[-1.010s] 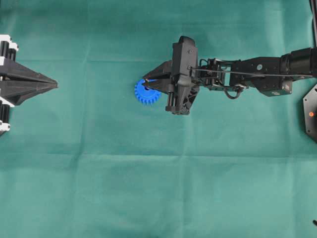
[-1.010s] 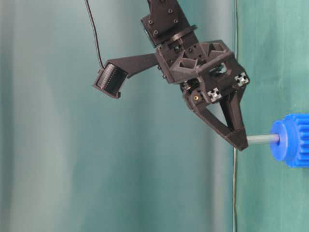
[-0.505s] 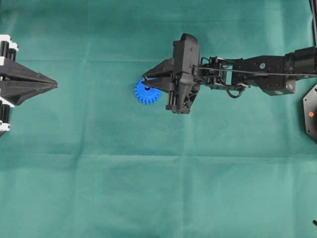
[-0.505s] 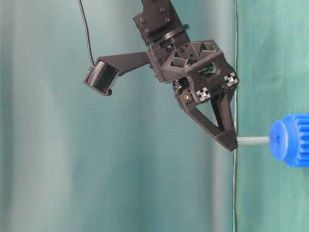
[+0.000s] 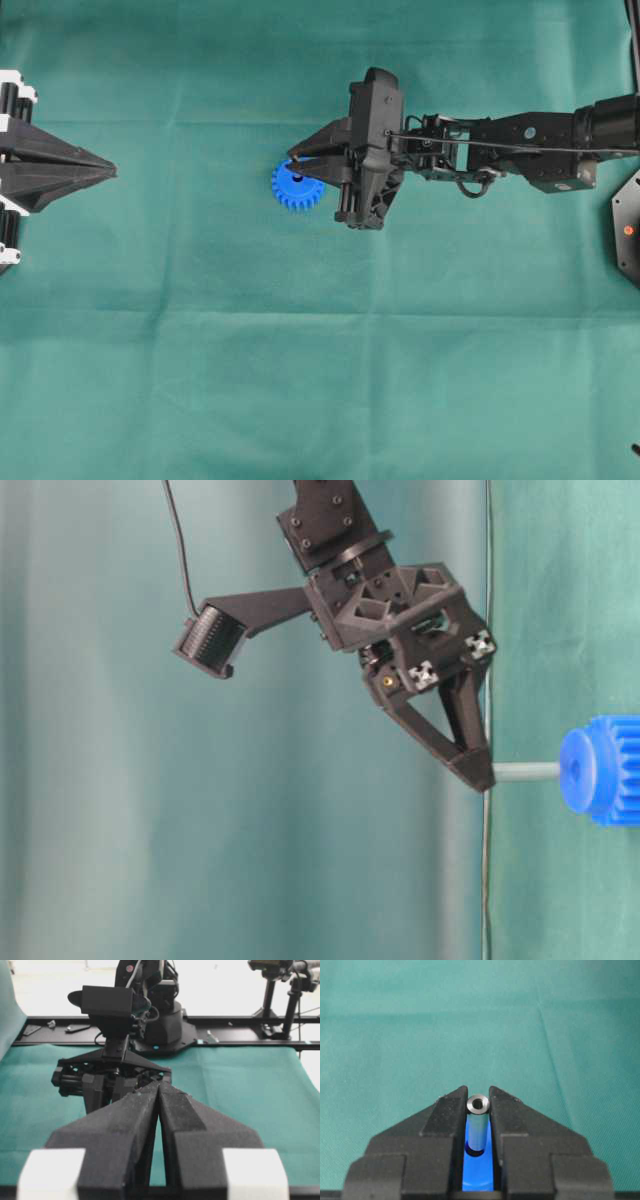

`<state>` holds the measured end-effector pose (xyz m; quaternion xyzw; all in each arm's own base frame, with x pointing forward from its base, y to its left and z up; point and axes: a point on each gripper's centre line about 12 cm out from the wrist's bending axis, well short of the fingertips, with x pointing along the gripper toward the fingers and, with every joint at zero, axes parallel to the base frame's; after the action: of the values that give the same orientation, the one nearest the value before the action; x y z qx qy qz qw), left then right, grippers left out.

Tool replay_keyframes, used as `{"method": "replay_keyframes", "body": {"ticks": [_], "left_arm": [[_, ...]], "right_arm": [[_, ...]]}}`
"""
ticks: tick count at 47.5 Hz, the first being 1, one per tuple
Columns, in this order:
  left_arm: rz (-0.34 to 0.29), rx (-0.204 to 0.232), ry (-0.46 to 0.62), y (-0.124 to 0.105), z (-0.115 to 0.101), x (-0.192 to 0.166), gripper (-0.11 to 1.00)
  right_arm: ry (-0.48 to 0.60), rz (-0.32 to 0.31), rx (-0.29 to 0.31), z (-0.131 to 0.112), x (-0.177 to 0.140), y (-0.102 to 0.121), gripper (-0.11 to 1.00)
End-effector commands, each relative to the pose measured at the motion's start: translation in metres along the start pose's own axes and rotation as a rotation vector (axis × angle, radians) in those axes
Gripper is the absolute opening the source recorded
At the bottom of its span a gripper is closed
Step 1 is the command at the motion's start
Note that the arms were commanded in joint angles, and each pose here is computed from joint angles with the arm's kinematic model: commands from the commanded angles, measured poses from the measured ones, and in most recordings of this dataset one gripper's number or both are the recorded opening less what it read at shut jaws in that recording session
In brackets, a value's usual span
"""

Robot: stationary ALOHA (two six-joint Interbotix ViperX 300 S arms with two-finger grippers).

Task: Insert the shaft placed at a random location into the center hole of the small gear at another random location.
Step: 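Lower the shaft into the gear's center hole with the right gripper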

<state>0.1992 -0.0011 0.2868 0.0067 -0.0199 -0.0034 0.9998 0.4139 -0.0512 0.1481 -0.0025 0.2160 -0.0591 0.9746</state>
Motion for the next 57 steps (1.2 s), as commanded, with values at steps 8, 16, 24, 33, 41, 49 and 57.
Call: {"method": "replay_keyframes", "body": {"ticks": [8,16,24,33,41,49,57], "left_arm": [[-0.002,0.003,-0.02,0.0,0.008,0.003,0.0],[-0.002,0.005,-0.018,0.0,0.008,0.003,0.0],[-0.002,0.006,-0.017,0.0,0.008,0.003,0.0],[-0.002,0.009,-0.015,0.0,0.007,0.003,0.0],[-0.002,0.011,-0.017,0.0,0.008,0.003,0.0],[-0.002,0.009,-0.015,0.0,0.007,0.003,0.0],[-0.002,0.009,-0.015,0.0,0.007,0.003,0.0]], "right_arm": [[-0.044,-0.006,0.005,0.009,0.003,0.0,0.14],[-0.027,-0.007,0.012,0.001,0.008,0.0,0.14],[-0.02,-0.009,0.014,-0.006,0.012,0.0,0.14],[-0.007,-0.01,0.02,-0.014,0.017,0.0,0.14],[0.005,-0.009,0.032,-0.018,0.019,0.0,0.14],[0.017,-0.009,0.036,-0.022,0.021,0.0,0.14],[0.019,-0.013,0.052,-0.022,0.022,0.0,0.14]]}}
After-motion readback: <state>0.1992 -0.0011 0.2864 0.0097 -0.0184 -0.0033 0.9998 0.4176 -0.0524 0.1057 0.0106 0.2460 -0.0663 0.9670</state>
